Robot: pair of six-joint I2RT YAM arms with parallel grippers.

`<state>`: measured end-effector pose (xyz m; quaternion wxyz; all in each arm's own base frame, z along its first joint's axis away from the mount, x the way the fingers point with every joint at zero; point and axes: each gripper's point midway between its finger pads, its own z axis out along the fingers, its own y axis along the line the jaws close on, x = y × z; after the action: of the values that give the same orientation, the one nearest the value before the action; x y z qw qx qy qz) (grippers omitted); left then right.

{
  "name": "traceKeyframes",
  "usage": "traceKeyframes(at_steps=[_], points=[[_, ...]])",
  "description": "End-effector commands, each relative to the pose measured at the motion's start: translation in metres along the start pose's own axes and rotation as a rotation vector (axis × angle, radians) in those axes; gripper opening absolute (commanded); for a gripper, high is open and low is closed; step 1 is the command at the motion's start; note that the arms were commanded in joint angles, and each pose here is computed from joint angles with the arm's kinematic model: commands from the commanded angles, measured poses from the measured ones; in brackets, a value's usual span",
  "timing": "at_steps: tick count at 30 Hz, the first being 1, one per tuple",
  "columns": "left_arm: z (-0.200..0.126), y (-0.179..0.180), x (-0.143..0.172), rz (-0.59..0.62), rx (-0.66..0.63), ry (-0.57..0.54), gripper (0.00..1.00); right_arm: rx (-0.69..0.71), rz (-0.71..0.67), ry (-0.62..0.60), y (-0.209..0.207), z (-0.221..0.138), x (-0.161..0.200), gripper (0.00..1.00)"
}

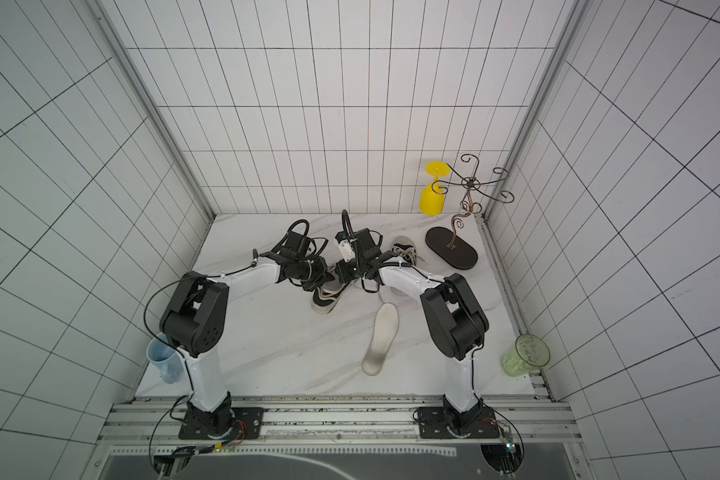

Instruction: Insert the insole into the shoe

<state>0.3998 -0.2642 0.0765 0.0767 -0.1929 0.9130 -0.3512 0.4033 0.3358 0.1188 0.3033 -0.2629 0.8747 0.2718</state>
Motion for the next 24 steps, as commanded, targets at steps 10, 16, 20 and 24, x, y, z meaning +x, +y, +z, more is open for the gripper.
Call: traceKeyframes(at_steps=[10, 16, 20, 24], points=[[-0.004, -0.019, -0.036, 0.153, -0.054, -0.112, 0.25, -0.041, -0.015, 0.003, 0.011, -0.006, 0.005, 0.0], [-0.045, -0.025, -0.018, 0.224, -0.106, -0.079, 0.35, -0.021, -0.007, 0.008, 0.004, -0.001, 0.003, 0.0], [-0.066, -0.005, -0.007, 0.231, -0.2, -0.076, 0.35, -0.017, -0.003, 0.008, 0.001, 0.0, 0.001, 0.0], [-0.087, 0.009, 0.003, 0.222, -0.25, -0.095, 0.35, -0.021, -0.001, 0.007, 0.002, 0.002, 0.0, 0.0]])
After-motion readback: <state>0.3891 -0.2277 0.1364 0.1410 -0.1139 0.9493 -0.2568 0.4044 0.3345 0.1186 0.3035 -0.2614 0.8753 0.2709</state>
